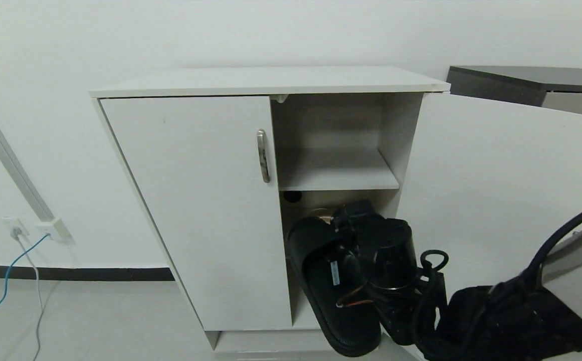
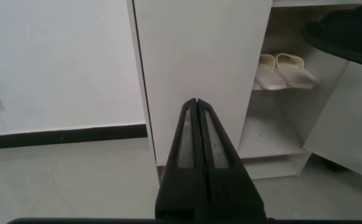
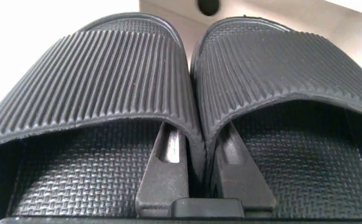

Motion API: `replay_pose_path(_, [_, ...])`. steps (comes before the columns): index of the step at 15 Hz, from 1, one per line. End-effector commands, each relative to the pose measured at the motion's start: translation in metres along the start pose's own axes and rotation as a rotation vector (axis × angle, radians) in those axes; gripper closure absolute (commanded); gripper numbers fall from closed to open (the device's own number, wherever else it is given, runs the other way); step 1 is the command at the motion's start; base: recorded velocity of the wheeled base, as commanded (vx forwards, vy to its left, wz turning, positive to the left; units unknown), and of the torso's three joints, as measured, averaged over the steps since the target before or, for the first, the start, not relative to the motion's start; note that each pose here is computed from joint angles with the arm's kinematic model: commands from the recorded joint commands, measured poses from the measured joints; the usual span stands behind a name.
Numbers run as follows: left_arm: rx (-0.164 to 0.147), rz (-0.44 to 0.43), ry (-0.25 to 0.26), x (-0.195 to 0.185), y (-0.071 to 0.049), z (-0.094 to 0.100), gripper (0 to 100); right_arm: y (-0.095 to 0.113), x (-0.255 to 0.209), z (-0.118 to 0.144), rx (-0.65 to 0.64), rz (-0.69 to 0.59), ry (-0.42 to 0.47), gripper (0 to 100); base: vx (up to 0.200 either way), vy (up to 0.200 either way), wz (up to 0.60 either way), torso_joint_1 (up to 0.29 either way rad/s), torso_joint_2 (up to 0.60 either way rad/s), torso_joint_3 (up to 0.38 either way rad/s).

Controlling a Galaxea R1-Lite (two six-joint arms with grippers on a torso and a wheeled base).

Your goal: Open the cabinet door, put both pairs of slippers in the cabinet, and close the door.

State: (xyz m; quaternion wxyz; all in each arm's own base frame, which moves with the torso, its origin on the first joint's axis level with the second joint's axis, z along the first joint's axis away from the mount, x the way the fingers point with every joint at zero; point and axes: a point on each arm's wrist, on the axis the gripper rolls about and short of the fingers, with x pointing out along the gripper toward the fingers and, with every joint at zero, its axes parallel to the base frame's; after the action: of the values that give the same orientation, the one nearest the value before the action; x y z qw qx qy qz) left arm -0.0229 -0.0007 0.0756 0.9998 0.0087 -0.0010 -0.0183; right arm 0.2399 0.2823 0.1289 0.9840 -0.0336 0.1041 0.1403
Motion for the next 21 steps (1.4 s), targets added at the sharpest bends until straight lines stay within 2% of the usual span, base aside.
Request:
replay_pose_path(1, [-0.001,0.0,0.0,0.0,0.0,0.0,100,0.009,0.007,0.018,0.052,-0.056,-0.021,100,0.0,0.0,0.0,0.0,0.0,0.0])
replay_pose_path(2, [-0.001,0.0,0.0,0.0,0.0,0.0,100,0.012,0.01,0.037,0.079,-0.105,-0.031,100,0.0,0.0,0.0,0.0,0.0,0.0])
replay_pose_path(4, [-0.001,0.0,0.0,0.0,0.0,0.0,100,0.013,0.009,0.055,0.091,-0.156,-0.057,100,0.0,0.0,0.0,0.0,0.0,0.0])
replay_pose_path(7, [-0.001,0.0,0.002,0.0,0.0,0.0,100,0.009,0.013,0.07,0.075,-0.191,-0.035,100,0.0,0.0,0.0,0.0,0.0,0.0])
replay_pose_path(12, [-0.001,0.0,0.0,0.0,0.0,0.0,100,0.01,0.026,0.072,0.062,-0.218,-0.02,100,0.0,0.0,0.0,0.0,0.0,0.0])
replay_pose_path(21, [-0.002,0.001,0.0,0.0,0.0,0.0,100,0.006,0.03,0.071,0.071,-0.231,-0.021,100,0.2,0.0,0.0,0.001,0.0,0.0])
